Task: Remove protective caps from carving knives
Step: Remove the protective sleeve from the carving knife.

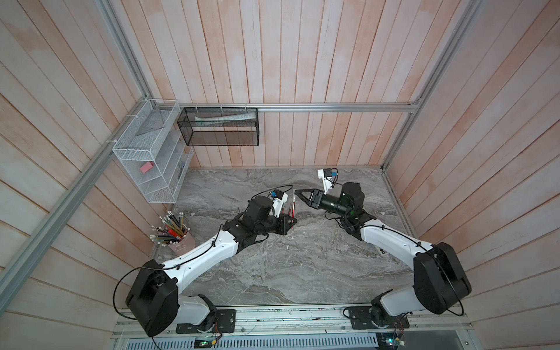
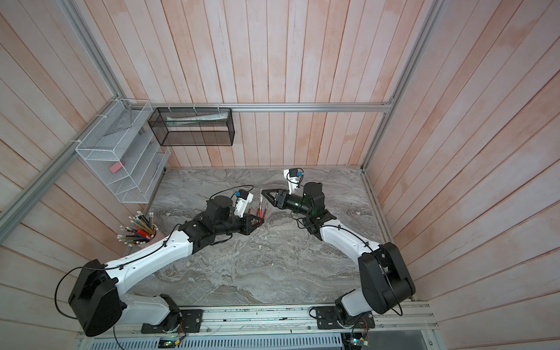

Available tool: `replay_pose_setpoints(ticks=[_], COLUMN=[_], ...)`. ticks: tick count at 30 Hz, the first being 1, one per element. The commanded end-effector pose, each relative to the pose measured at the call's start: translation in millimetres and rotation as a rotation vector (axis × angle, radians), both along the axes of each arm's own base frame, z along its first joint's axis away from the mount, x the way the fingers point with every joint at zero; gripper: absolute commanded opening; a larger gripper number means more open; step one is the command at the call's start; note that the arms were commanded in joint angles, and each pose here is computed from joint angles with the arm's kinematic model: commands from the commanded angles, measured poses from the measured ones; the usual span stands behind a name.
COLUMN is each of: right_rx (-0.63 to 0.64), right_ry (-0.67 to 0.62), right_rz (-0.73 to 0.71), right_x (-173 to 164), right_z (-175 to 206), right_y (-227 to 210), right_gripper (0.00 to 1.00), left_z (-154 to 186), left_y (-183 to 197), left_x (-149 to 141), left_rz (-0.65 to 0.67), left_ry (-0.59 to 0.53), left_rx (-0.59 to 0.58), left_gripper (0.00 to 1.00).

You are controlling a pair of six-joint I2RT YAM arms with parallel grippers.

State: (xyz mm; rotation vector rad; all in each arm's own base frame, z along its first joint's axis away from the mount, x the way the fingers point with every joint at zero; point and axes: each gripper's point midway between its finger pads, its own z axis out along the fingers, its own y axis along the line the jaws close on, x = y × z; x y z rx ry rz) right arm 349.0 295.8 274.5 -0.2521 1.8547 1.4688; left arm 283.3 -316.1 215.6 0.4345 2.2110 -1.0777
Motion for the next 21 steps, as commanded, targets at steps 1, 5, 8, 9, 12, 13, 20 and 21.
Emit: replay_pose_setpoints(ticks=[1,5,8,9,12,13,20,21], right_rx=[-0.008,0.015,0.028,0.032,0.030,0.019,-0.004,-0.003], right_ry=[0.004,0.010,0.013,0.011,0.009,0.014,0.016,0.014], right_rz=[0.028,0.044,0.057,0.059,0.062,0.059,0.062,0.063], right_x=[3,3,1,0,-1,-1,-1,-1], right_z=[-2,-2,-1,0,1,-2,-7,-6], right_y=[4,7,8,9,10,11,16,17], right_gripper=[0.37,0.31,0.30,0.30,0.33,0.35,0.27,0.23], left_z=[2,2,-1,-3,-4,-5,-6,-6], left_y=[0,-1,-2,-2,-3,-3,-3,-3], left_x=[-1,0,0,0,1,2,2,2], left_rz=[-0.013,-0.017,-0.020,-0.021,-0.026,-0.023,-0.024,-0.023], left_ry=[-0.016,-0.017,-0.014,-0.012,-0.008,-0.008,-0.006,-0.008], left_rx=[0.006,0.006,0.013,0.016,0.018,0.019,0.025,0.024], left_gripper=[0.00,0.00,0.00,0.00,0.00,0.00,0.00,0.00])
